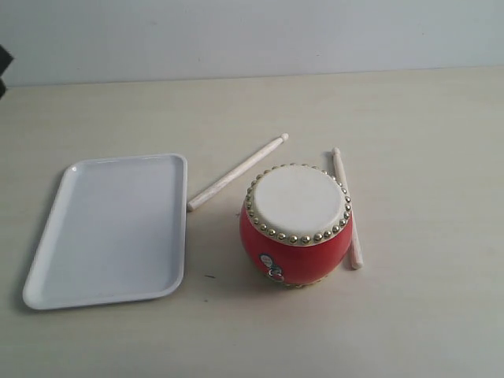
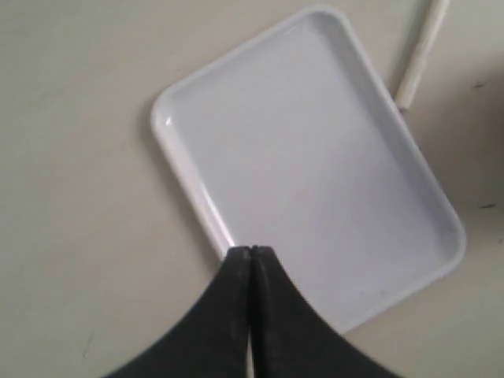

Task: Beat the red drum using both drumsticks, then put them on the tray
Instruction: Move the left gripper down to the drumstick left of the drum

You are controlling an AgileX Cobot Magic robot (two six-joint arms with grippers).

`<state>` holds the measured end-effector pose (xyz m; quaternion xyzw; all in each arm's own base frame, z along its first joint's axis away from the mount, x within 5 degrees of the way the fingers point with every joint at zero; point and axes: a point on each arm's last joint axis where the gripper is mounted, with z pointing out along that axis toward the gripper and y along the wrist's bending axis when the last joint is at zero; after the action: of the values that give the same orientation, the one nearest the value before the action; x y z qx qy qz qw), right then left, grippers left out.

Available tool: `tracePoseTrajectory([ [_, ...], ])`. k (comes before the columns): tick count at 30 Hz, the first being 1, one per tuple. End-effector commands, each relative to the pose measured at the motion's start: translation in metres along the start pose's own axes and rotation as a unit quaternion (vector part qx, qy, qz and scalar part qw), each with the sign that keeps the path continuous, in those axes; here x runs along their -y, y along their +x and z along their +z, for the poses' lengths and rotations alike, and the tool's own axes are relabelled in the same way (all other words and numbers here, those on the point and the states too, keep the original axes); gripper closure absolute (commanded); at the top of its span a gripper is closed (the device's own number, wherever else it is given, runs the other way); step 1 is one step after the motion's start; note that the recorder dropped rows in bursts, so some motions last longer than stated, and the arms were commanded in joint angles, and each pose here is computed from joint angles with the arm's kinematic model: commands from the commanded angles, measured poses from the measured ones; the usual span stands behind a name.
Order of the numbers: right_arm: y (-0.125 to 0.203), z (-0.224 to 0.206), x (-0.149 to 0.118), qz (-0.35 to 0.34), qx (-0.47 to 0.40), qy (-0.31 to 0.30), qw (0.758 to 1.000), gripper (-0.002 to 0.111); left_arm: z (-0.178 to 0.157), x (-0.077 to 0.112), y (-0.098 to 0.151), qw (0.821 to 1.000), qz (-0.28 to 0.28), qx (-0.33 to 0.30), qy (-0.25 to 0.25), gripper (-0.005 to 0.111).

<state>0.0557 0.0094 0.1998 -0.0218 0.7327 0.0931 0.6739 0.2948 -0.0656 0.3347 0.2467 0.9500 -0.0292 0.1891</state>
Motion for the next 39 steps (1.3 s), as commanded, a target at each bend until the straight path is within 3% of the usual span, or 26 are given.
tracePoseTrajectory([
  [1,0.001,0.0,0.0,-0.002,0.004,0.002,1.0,0.108,0.013,0.024,-0.035,0.998,0.036,0.05,0.024,0.107],
  [8,0.001,0.0,0.0,-0.002,0.004,0.002,1.0,0.108,0.026,0.04,-0.037,0.994,-0.007,0.056,0.094,0.107],
  [15,0.001,0.0,0.0,-0.002,0.004,0.002,1.0,0.108,0.066,0.037,-0.054,0.991,0.064,0.003,0.118,0.107],
  [22,0.001,0.0,0.0,-0.002,0.004,0.002,1.0,0.108,0.117,0.04,-0.085,0.971,0.143,-0.033,0.19,0.107],
  [27,0.001,0.0,0.0,-0.002,0.004,0.002,1.0,0.108,0.135,0.059,-0.101,0.965,0.168,-0.032,0.198,0.107],
  [33,0.001,0.0,0.0,-0.002,0.004,0.002,1.0,0.108,0.147,0.094,-0.102,0.954,0.205,-0.045,0.215,0.107],
  [39,0.001,0.0,0.0,-0.002,0.004,0.002,1.0,0.108,0.154,0.104,-0.102,0.95,0.179,-0.044,0.253,0.107],
])
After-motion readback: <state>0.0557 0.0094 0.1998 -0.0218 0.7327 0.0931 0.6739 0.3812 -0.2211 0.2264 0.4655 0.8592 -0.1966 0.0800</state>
